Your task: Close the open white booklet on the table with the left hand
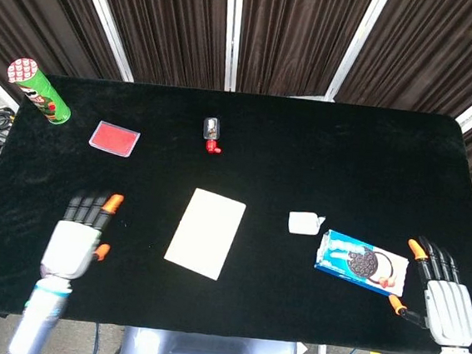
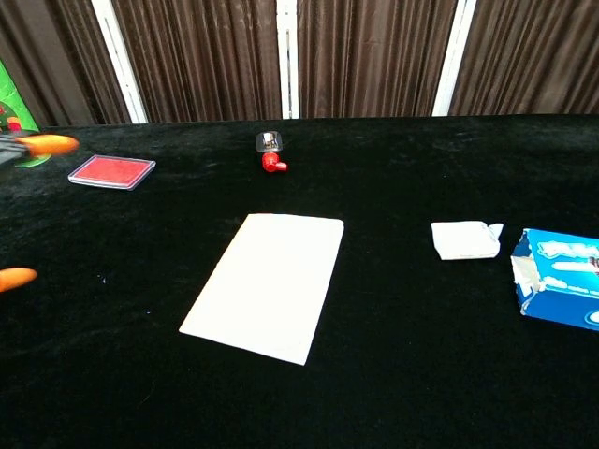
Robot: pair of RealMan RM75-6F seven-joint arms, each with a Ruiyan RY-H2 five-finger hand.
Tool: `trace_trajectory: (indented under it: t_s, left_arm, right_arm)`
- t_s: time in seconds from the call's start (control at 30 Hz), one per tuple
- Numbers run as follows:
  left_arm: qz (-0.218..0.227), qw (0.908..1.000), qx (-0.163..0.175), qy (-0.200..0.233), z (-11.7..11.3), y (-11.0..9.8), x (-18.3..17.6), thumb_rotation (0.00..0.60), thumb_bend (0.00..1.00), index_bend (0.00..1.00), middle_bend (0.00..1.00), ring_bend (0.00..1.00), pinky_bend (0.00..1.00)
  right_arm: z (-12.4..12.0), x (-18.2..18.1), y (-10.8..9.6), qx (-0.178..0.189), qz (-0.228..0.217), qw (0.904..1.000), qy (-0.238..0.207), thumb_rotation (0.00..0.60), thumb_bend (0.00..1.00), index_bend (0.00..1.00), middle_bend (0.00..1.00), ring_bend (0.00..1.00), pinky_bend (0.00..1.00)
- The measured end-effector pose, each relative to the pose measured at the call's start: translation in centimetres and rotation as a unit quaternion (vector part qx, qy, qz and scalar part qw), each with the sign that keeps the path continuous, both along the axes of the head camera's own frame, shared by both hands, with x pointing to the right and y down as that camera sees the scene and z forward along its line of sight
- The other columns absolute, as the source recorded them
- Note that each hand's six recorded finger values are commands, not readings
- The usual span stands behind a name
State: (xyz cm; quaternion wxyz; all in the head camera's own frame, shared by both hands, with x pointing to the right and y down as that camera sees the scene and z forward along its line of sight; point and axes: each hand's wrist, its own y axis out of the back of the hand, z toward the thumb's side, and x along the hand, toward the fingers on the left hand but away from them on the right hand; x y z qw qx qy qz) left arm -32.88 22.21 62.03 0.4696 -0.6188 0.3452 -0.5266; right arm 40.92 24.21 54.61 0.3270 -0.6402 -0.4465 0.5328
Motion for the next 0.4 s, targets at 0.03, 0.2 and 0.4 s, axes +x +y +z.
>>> trace_trajectory:
  t_s: [0.03, 0.2, 0.4]
  left_arm:
    - [-0.011, 0.9999, 0.0, -0.001, -0.4, 0.1, -0.9, 0.6, 0.18, 0.0, 0.0, 0.0, 0.0]
    - [-0.059, 0.9981, -0.002, -0.016, -2.3, 1.3, -5.4, 0.6, 0.18, 0.0, 0.0, 0.0, 0.0]
    - [-0.084, 0.9963, -0.003, -0.016, -3.5, 2.0, -7.7, 0.6, 0.18, 0.0, 0.0, 0.0, 0.0]
  right_arm:
    - [0.1, 0.0, 0.0, 0.0, -0.001, 1.0, 0.001, 0.6, 0.08, 0.0, 0.0, 0.0, 0.0]
    - [0.2, -0.3, 0.1, 0.002, -0.004, 1.0, 0.002, 0.6, 0.08, 0.0, 0.0, 0.0, 0.0]
    - [0.3, -0.8, 0.3, 0.0, -0.01, 1.0, 0.0, 0.6, 0.08, 0.0, 0.0, 0.0, 0.0]
